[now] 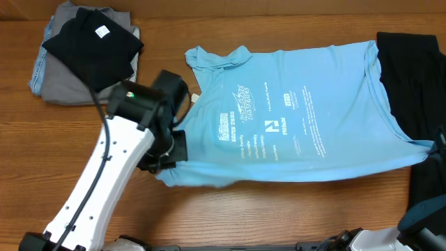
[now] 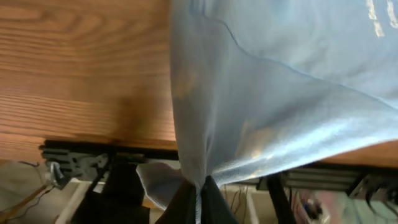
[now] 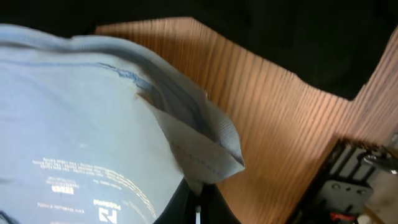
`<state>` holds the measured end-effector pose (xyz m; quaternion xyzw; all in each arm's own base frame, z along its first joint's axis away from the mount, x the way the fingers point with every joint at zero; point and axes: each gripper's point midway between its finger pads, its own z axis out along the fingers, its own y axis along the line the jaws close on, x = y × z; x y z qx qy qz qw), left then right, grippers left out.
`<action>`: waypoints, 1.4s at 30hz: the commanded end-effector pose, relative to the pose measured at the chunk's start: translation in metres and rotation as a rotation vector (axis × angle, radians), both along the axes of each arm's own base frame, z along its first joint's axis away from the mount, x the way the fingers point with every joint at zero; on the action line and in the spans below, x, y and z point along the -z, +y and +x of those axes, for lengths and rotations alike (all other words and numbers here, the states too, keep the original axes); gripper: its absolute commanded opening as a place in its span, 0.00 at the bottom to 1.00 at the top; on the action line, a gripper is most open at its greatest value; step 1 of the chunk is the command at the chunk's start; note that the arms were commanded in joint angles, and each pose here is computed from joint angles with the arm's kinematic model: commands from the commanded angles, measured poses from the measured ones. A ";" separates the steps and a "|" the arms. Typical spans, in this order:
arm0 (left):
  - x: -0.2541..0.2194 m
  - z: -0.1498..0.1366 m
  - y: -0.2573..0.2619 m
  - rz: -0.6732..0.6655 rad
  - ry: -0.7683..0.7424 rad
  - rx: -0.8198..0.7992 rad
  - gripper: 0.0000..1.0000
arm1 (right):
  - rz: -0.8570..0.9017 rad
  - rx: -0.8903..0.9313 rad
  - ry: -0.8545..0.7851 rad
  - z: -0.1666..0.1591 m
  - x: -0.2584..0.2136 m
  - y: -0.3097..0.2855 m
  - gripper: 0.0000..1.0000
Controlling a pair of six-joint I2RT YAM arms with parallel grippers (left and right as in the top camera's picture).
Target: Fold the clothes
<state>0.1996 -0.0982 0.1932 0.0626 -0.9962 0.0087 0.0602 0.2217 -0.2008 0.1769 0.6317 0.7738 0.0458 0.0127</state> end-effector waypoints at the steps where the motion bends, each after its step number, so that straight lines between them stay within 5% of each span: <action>1: 0.008 -0.015 -0.017 -0.034 0.049 0.030 0.04 | -0.069 0.052 -0.015 -0.003 -0.011 -0.008 0.04; 4: 0.014 -0.023 -0.027 -0.025 0.059 0.080 0.14 | -0.082 0.066 -0.030 0.000 -0.012 -0.011 0.04; 6: 0.018 -0.027 -0.031 -0.016 0.060 0.111 0.36 | -0.085 0.065 -0.032 0.000 -0.012 -0.012 0.04; 9: 0.020 -0.021 -0.027 0.019 0.031 0.098 0.47 | -0.096 0.066 -0.020 -0.002 -0.012 -0.014 0.04; 11: 0.020 -0.014 -0.022 0.040 0.005 0.081 0.66 | -0.098 0.066 -0.016 -0.002 -0.012 -0.014 0.04; 13: 0.021 -0.005 -0.017 0.044 -0.023 0.058 0.84 | -0.104 0.066 -0.009 -0.004 -0.012 -0.015 0.09; 16: 0.022 0.014 -0.017 0.014 -0.080 0.029 0.88 | -0.103 0.066 -0.004 -0.005 -0.012 -0.014 0.24; 20: 0.022 0.054 -0.027 -0.053 -0.224 0.052 0.84 | -0.095 0.065 0.005 -0.007 -0.011 -0.012 0.83; 23: 0.020 0.088 -0.043 -0.104 -0.348 0.099 0.68 | -0.085 0.059 0.014 -0.008 -0.011 -0.009 1.00; 27: 0.034 0.122 -0.059 -0.129 -0.415 0.111 0.27 | -0.075 0.010 0.019 -0.005 -0.011 -0.001 0.99; 31: 0.074 0.142 -0.065 -0.102 -0.363 0.107 0.04 | -0.069 -0.054 0.016 0.002 -0.011 0.009 0.86; 38: 0.142 0.143 -0.055 -0.036 -0.195 0.089 0.04 | -0.081 -0.133 0.000 0.020 -0.011 0.025 0.53; 42: 0.158 0.143 -0.048 -0.014 -0.156 0.075 0.04 | -0.089 -0.159 -0.011 0.028 -0.011 0.029 0.50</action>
